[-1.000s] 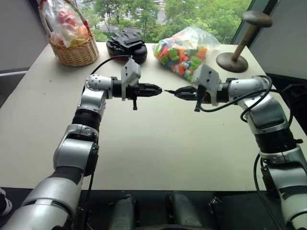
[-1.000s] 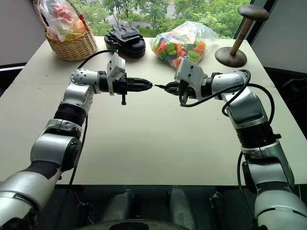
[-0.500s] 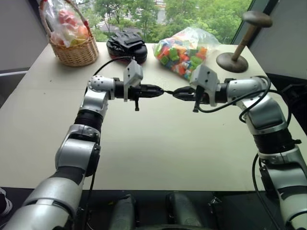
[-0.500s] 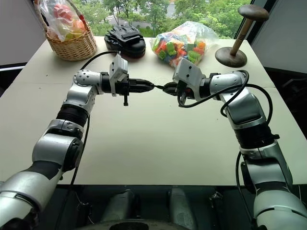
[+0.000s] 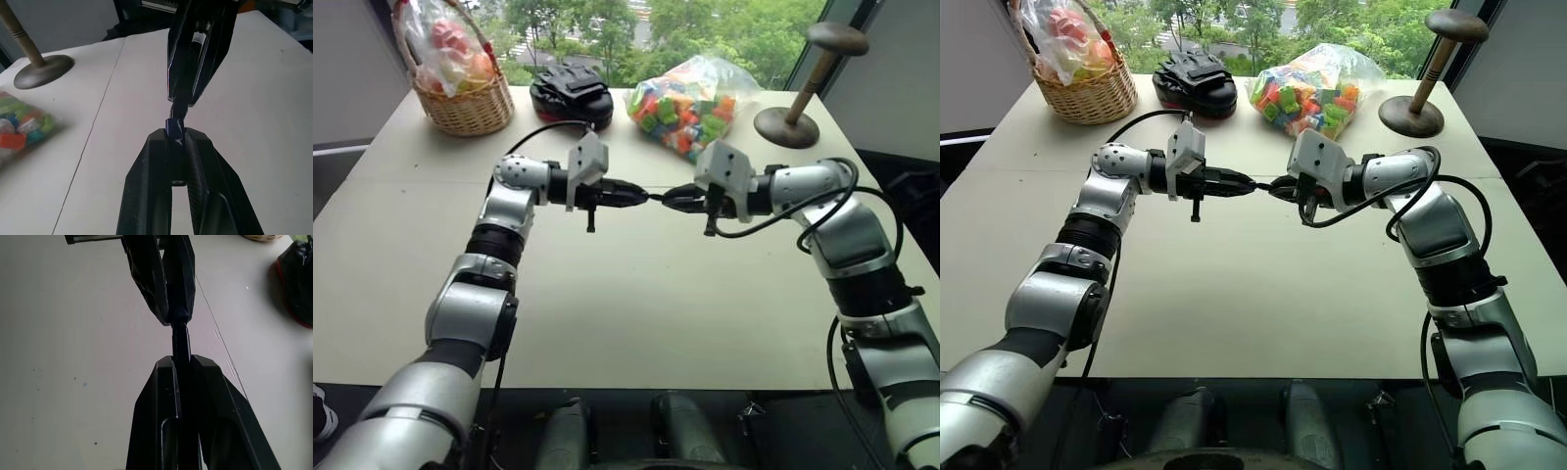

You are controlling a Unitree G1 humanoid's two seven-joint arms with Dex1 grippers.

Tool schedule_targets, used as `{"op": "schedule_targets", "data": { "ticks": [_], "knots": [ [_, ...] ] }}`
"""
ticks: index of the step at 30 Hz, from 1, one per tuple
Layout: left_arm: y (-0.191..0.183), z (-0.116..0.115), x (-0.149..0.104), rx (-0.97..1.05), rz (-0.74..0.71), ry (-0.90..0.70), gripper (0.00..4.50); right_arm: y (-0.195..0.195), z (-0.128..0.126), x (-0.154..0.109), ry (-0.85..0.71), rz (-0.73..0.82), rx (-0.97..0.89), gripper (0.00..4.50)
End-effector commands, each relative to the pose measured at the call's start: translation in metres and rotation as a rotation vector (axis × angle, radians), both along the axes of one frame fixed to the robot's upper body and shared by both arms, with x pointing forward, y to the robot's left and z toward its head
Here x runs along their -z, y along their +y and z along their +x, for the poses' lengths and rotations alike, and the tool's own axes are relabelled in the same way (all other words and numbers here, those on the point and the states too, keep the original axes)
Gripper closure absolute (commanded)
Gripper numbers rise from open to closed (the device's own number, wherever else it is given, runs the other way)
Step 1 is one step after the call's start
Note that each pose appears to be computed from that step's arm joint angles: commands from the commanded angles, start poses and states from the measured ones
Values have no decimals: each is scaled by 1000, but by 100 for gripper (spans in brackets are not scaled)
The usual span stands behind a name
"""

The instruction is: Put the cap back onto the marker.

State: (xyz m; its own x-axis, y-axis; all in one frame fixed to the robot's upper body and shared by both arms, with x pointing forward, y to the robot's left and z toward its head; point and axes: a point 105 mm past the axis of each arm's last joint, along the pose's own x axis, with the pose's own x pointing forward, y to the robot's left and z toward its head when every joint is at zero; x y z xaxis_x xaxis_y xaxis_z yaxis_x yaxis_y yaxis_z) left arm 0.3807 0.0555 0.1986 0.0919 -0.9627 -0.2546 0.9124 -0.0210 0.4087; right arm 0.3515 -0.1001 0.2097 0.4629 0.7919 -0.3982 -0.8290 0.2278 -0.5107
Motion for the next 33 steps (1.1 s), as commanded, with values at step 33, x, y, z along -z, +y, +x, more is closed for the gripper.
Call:
{"op": "schedule_targets", "data": {
  "ticks": [33],
  "knots": [
    [-53,-13,-1,161,241,-144,448,30,9,-6,-35,-17,-70,450]
  ]
}}
